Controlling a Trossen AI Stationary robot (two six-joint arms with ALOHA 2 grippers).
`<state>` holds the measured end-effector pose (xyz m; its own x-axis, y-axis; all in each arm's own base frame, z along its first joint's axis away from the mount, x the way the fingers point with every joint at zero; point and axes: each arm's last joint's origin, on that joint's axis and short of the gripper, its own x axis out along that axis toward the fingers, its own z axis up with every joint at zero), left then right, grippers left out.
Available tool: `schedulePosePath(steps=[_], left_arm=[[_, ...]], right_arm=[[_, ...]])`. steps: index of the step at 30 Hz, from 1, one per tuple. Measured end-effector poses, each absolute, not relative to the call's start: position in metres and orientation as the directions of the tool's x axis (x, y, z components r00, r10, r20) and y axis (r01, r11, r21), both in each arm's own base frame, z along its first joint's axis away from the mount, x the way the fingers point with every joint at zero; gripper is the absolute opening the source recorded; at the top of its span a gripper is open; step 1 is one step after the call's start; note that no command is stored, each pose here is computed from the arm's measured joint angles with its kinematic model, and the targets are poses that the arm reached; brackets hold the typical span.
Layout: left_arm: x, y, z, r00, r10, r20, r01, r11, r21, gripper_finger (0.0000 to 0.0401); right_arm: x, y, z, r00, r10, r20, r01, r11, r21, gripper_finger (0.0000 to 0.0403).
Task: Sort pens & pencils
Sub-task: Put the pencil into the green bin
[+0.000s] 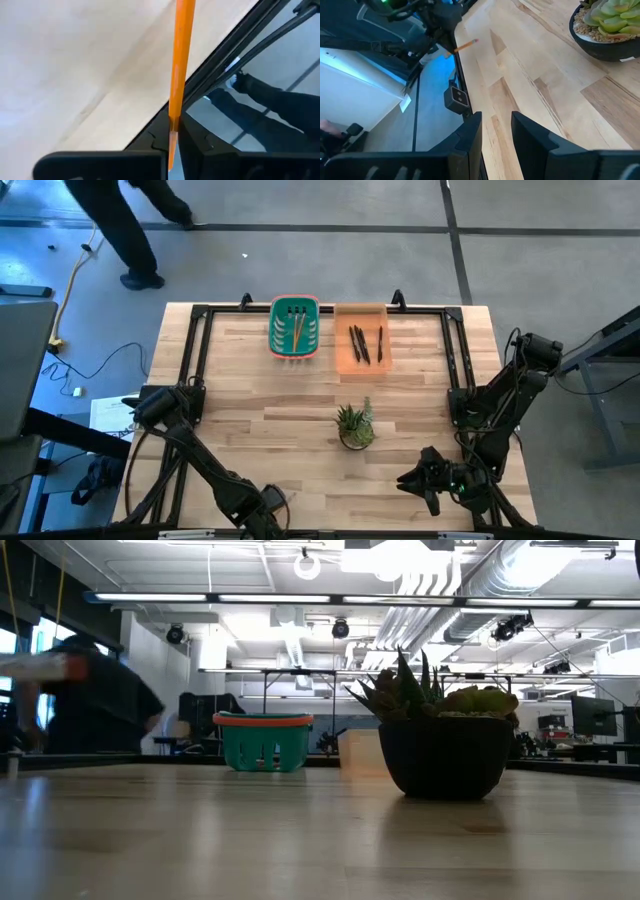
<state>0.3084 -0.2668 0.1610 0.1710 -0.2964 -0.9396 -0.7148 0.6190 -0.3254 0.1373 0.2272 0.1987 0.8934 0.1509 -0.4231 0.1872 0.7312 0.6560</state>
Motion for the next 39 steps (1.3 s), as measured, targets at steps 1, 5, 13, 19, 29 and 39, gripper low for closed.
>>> schedulePosePath(steps=[1, 5, 13, 19, 29, 39], left_arm=[[0.309, -0.264, 0.163, 0.171, -0.287, -0.942, -0.715, 0.622, -0.319, 0.0007], [0.312, -0.251, 0.172, 0.182, -0.257, -0.949, -0.707, 0.637, -0.308, 0.0004], [0.318, -0.217, 0.185, 0.135, -0.187, -0.973, -0.682, 0.695, -0.228, 0.0003], [0.324, -0.185, 0.192, 0.079, -0.136, -0.988, -0.643, 0.750, -0.155, 0.0002], [0.329, -0.118, 0.215, 0.020, -0.065, -0.998, -0.591, 0.804, -0.064, 0.0002], [0.325, -0.058, 0.255, 0.136, 0.007, -0.991, -0.589, 0.805, -0.075, 0.0002]], right_arm=[[0.137, 0.227, 0.199, 0.894, 0.151, -0.423, 0.187, 0.731, 0.656, 0.0096], [0.137, 0.227, 0.199, 0.894, 0.151, -0.423, 0.188, 0.729, 0.658, 0.0096], [0.138, 0.228, 0.199, 0.895, 0.153, -0.419, 0.190, 0.719, 0.669, 0.0096], [0.138, 0.228, 0.199, 0.895, 0.153, -0.418, 0.193, 0.714, 0.674, 0.0096], [0.138, 0.227, 0.200, 0.904, 0.130, -0.407, 0.210, 0.694, 0.688, 0.0096], [0.139, 0.225, 0.200, 0.919, 0.087, -0.384, 0.228, 0.678, 0.699, 0.0096]])
